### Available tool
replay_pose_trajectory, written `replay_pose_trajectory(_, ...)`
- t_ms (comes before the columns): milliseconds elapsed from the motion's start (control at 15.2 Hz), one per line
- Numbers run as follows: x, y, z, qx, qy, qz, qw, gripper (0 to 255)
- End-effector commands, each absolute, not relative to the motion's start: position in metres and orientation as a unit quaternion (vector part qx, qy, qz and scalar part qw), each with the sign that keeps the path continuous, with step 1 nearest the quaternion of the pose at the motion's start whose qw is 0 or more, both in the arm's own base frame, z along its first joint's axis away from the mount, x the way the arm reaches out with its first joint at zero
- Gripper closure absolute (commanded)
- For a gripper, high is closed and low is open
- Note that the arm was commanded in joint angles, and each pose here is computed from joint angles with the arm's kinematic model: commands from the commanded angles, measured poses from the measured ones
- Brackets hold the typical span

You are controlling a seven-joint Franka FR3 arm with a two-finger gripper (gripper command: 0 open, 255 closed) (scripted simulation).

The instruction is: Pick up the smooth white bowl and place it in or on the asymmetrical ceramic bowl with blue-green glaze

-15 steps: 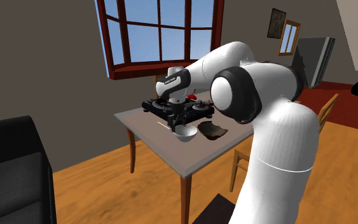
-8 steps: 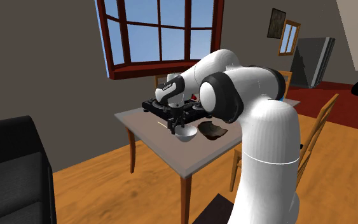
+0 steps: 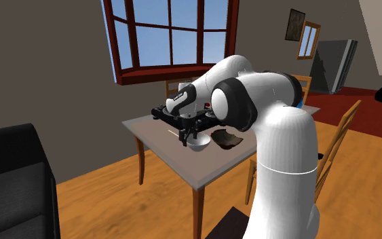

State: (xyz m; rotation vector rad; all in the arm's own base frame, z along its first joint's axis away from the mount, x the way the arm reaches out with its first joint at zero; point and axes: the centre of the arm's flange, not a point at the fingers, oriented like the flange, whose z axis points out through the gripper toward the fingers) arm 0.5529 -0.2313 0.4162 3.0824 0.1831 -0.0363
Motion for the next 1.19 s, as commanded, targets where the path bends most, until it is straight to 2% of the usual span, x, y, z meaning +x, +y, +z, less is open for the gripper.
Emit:
replay_pose_trajectory(0, 0.553, -0.231, 0.416, 0.998, 0.059, -0.012, 0.027, 0)
replay_pose_trajectory(66, 0.553, -0.231, 0.416, 0.998, 0.059, -0.012, 0.027, 0)
replay_pose_trajectory(132, 0.553, -0.231, 0.416, 0.998, 0.059, -0.012, 0.027, 255)
replay_pose_trajectory(726, 0.553, -0.231, 0.416, 0.998, 0.059, -0.012, 0.027, 255)
replay_pose_trajectory(1122, 0.553, -0.231, 0.448, 0.998, 0.059, -0.012, 0.027, 255)
